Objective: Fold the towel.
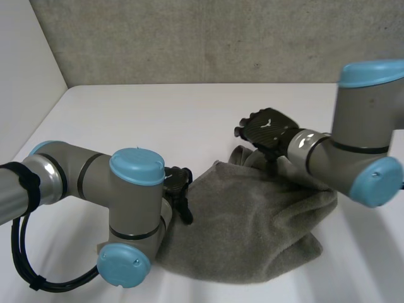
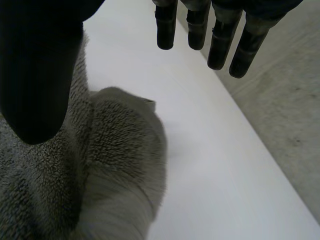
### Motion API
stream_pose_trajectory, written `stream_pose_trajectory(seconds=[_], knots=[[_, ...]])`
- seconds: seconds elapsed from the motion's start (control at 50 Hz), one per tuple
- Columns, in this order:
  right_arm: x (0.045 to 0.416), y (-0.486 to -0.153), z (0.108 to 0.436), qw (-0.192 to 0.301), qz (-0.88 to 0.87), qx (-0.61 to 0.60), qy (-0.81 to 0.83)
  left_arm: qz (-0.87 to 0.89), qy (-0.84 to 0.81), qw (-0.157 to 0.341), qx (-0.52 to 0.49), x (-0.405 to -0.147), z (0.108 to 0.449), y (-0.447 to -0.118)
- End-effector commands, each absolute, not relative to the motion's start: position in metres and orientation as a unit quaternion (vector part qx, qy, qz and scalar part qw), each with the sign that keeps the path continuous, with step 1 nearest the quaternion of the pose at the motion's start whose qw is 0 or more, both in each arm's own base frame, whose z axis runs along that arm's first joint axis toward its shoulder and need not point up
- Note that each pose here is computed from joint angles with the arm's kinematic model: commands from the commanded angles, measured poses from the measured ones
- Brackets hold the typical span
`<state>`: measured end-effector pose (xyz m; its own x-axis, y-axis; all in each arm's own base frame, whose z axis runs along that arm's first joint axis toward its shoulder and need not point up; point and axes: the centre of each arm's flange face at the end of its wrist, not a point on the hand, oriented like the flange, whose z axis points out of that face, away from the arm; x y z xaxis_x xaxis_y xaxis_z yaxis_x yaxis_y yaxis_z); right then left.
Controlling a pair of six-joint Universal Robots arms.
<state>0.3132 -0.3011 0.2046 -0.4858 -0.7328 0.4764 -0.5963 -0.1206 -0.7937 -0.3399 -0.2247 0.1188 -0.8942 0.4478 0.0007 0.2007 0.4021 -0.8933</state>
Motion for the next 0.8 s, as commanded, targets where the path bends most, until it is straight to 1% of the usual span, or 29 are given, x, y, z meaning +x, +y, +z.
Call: stream_pose_trajectory(seconds=[0.02,0.08,0.16,0.18,0.2,0.22,0.24,0.26,0.28,0.3,0.32,0.34,0.36,0.38,0.4,0.42,0.44,0.46,0.48,0.56,0.6,0.62,0.64,0.66,0.68,0.72,0.74,0.78,0.8], knots=[[0.328,-0.317,0.165,0.05,-0.542,-0.509,0.667,0.506,-0.831,0.118,-0.197,-0.339,0.119,-0.224],[0.33,-0.325,0.159,0.026,-0.546,-0.512,0.663,0.509,-0.829,0.12,-0.197,-0.34,0.121,-0.225],[0.331,-0.338,0.178,-0.004,-0.579,-0.498,0.646,0.538,-0.81,0.124,-0.196,-0.346,0.139,-0.238],[0.335,-0.346,0.196,-0.018,-0.613,-0.475,0.631,0.538,-0.81,0.124,-0.196,-0.346,0.139,-0.238],[0.335,-0.358,0.22,-0.032,-0.657,-0.44,0.611,0.56,-0.794,0.125,-0.199,-0.35,0.154,-0.246],[0.335,-0.358,0.22,-0.032,-0.658,-0.439,0.611,0.588,-0.773,0.122,-0.203,-0.354,0.174,-0.256],[0.336,-0.366,0.252,-0.038,-0.711,-0.394,0.581,0.588,-0.773,0.122,-0.203,-0.354,0.175,-0.256],[0.333,-0.37,0.291,-0.035,-0.769,-0.343,0.538,0.618,-0.749,0.115,-0.207,-0.356,0.196,-0.266],[0.333,-0.37,0.291,-0.035,-0.77,-0.342,0.538,0.619,-0.749,0.115,-0.207,-0.356,0.196,-0.266],[0.328,-0.368,0.328,-0.024,-0.819,-0.293,0.493,0.65,-0.723,0.107,-0.206,-0.356,0.221,-0.278],[0.328,-0.368,0.329,-0.024,-0.819,-0.292,0.493,0.684,-0.695,0.101,-0.196,-0.353,0.25,-0.291],[0.322,-0.361,0.359,-0.002,-0.857,-0.249,0.451,0.685,-0.695,0.101,-0.196,-0.353,0.25,-0.291],[0.315,-0.353,0.381,0.018,-0.884,-0.218,0.412,0.721,-0.661,0.097,-0.182,-0.35,0.281,-0.301],[0.315,-0.353,0.381,0.018,-0.885,-0.217,0.412,0.756,-0.628,0.096,-0.158,-0.345,0.312,-0.309],[0.305,-0.35,0.396,0.028,-0.904,-0.188,0.383,0.756,-0.628,0.096,-0.158,-0.345,0.313,-0.309],[0.291,-0.35,0.408,0.029,-0.919,-0.164,0.359,0.787,-0.595,0.1,-0.134,-0.341,0.341,-0.312],[0.291,-0.35,0.408,0.029,-0.919,-0.163,0.358,0.812,-0.564,0.103,-0.112,-0.337,0.365,-0.313],[0.281,-0.351,0.411,0.027,-0.924,-0.152,0.35,0.812,-0.563,0.103,-0.111,-0.337,0.365,-0.313],[0.271,-0.354,0.407,0.023,-0.921,-0.149,0.36,0.831,-0.539,0.106,-0.093,-0.332,0.382,-0.314],[0.26,-0.359,0.389,0.019,-0.905,-0.154,0.396,0.847,-0.517,0.098,-0.079,-0.32,0.397,-0.312],[0.25,-0.36,0.357,0.034,-0.87,-0.187,0.454,0.831,-0.54,0.095,-0.093,-0.318,0.38,-0.306],[0.25,-0.36,0.356,0.034,-0.87,-0.188,0.455,0.817,-0.559,0.094,-0.104,-0.319,0.365,-0.301],[0.241,-0.363,0.334,0.044,-0.843,-0.213,0.491,0.817,-0.559,0.094,-0.104,-0.319,0.364,-0.301],[0.23,-0.365,0.311,0.056,-0.815,-0.237,0.526,0.801,-0.581,0.089,-0.117,-0.317,0.346,-0.296],[0.23,-0.365,0.311,0.056,-0.815,-0.237,0.526,0.8,-0.581,0.089,-0.117,-0.317,0.346,-0.296],[0.217,-0.362,0.273,0.082,-0.767,-0.268,0.577,0.749,-0.637,0.082,-0.161,-0.315,0.293,-0.275],[0.217,-0.362,0.273,0.082,-0.767,-0.268,0.578,0.749,-0.637,0.082,-0.161,-0.315,0.293,-0.275],[0.212,-0.358,0.258,0.092,-0.748,-0.277,0.596,0.7,-0.68,0.082,-0.202,-0.313,0.247,-0.254],[0.207,-0.354,0.243,0.099,-0.728,-0.284,0.616,0.7,-0.68,0.082,-0.202,-0.312,0.246,-0.254]])
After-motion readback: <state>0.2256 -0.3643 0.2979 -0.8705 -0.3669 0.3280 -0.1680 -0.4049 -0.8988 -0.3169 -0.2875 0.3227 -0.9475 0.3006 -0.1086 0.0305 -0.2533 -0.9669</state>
